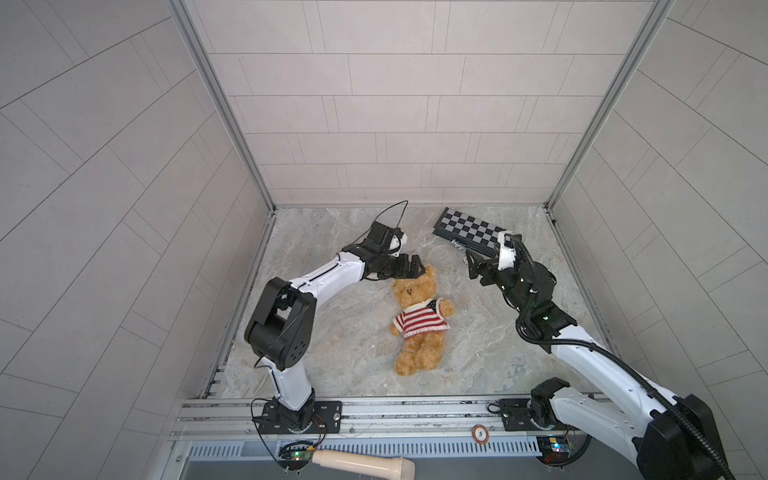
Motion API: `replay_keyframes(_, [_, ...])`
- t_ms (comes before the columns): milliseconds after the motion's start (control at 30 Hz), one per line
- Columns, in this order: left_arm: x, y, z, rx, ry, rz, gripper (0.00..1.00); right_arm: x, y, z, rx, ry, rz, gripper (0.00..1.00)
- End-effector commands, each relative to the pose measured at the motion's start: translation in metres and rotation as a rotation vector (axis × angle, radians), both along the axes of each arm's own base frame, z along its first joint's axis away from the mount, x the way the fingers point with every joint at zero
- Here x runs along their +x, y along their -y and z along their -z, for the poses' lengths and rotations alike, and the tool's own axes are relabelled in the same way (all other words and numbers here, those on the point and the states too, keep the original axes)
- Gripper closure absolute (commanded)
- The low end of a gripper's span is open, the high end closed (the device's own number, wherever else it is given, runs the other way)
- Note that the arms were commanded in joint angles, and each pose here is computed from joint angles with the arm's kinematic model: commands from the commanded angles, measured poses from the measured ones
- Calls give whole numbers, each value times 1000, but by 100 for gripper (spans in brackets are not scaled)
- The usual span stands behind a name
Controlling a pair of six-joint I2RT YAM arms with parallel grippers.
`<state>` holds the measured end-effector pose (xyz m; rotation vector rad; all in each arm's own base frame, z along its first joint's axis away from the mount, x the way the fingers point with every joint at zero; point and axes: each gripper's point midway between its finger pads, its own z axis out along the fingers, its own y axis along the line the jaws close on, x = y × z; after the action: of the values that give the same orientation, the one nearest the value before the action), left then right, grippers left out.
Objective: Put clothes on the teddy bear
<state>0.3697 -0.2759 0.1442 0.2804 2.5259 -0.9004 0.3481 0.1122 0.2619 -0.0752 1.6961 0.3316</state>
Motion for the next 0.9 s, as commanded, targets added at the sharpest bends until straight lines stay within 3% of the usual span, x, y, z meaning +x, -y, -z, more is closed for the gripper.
replay_keyframes(0, [9,-30,-24,34,140,-73,0,2,20,-1,-29,19,92,1])
replay_keyframes(133, [10,-71,-58,90,357,-215,0,6,46,10,-62,-13,197,1])
replay_keyframes(267, [6,-144,-98,232,572,-528,0,3,88,25,-101,-57,381,1])
replay_keyframes(300, [2,-165,-106,265,605,-633,0,1,98,28,-108,-60,426,1])
replay_keyframes(533, [-19,-239,-126,503,763,-912,0,-5,133,53,-145,-82,570,1])
replay_keyframes(733, [-23,-249,-106,659,884,-869,0,-5,131,74,-194,0,523,1])
replay_keyframes(867, [-20,-259,-85,766,895,-856,0,4,128,90,-237,-54,495,1])
